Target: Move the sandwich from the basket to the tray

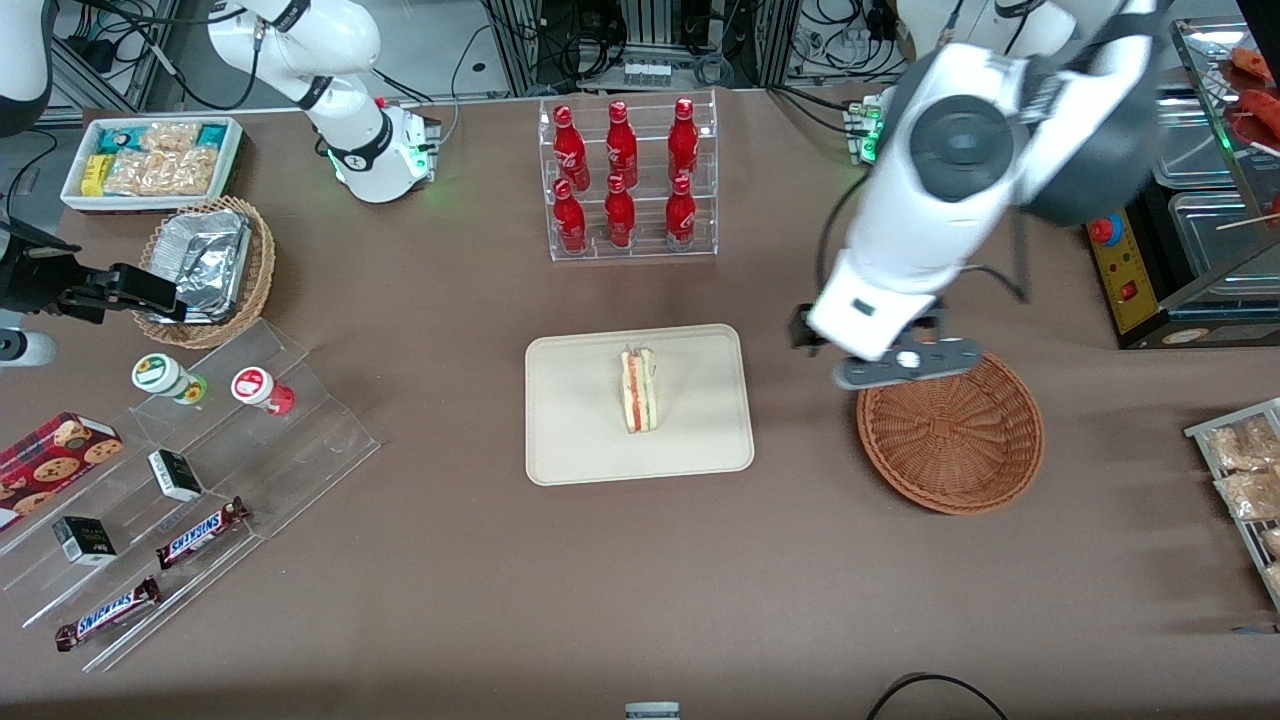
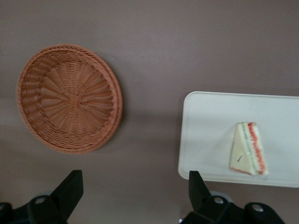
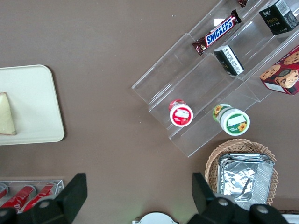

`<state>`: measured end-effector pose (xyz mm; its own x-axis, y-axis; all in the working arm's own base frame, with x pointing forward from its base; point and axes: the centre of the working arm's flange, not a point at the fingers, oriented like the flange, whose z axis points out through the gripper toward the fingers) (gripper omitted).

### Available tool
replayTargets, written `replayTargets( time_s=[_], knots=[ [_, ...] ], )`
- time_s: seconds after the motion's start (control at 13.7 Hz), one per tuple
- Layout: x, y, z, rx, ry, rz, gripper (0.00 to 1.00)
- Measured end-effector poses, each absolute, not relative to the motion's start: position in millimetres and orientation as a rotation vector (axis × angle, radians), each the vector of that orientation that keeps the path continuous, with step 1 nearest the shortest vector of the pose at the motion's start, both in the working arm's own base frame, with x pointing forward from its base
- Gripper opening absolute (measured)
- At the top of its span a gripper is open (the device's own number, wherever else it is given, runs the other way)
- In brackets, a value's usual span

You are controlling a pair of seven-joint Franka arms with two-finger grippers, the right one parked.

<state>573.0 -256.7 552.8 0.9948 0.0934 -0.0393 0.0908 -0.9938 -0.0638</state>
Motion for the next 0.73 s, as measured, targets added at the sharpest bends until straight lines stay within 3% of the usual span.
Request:
replayTargets(
  time_s=[0.73],
  knots=[
    [556,-74,595,-3.124,0.094,0.135,1.0]
  ],
)
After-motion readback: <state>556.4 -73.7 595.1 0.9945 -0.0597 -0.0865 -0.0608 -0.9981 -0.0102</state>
